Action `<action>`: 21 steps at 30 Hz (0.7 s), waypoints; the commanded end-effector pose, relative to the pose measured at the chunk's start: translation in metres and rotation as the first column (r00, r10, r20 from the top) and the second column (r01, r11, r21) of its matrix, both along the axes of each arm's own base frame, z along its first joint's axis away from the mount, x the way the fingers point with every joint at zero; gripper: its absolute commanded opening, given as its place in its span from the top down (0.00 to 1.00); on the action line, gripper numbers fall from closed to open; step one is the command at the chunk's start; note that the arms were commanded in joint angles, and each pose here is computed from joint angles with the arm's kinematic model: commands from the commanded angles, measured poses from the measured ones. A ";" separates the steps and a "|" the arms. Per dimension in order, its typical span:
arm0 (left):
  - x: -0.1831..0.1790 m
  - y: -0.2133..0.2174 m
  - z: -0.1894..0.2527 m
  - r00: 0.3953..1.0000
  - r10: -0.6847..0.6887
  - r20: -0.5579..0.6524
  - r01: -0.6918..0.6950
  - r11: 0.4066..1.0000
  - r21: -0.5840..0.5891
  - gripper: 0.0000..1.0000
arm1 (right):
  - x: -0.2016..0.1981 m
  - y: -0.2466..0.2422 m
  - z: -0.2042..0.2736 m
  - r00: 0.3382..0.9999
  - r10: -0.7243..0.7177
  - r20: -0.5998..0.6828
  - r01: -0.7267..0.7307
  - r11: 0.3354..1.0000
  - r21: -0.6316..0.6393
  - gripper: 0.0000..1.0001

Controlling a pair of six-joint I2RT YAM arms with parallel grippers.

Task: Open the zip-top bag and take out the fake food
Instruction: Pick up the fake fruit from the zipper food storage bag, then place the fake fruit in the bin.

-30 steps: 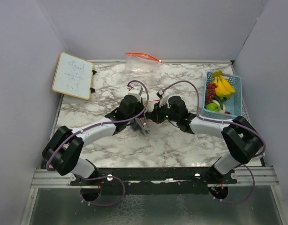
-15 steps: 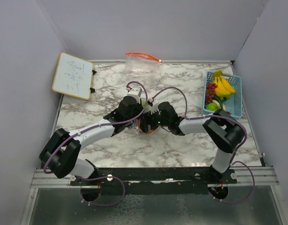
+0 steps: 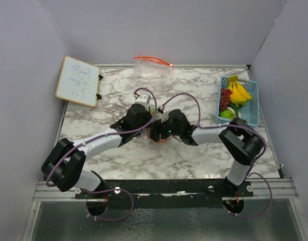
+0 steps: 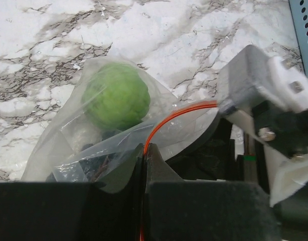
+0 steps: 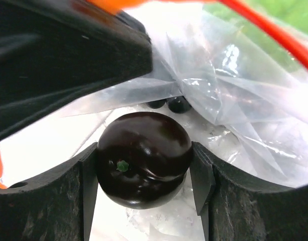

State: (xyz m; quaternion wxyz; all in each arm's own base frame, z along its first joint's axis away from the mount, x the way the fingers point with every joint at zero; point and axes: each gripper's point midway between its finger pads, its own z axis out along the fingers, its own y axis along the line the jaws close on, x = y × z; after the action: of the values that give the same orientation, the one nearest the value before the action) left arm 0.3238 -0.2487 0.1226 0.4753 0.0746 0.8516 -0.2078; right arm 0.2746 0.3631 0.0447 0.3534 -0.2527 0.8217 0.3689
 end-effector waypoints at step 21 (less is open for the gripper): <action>0.006 -0.013 0.002 0.999 -0.029 0.017 0.030 0.999 -0.020 1.00 | 0.099 -0.262 0.166 0.693 -0.615 0.377 0.646 0.761 0.054 0.53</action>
State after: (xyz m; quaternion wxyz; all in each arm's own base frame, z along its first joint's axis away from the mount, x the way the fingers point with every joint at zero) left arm 0.3253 -0.2503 0.1159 0.4719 0.0769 0.8540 -0.2051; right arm 0.3513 0.1776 0.2353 0.6159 -0.1106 0.7536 0.2012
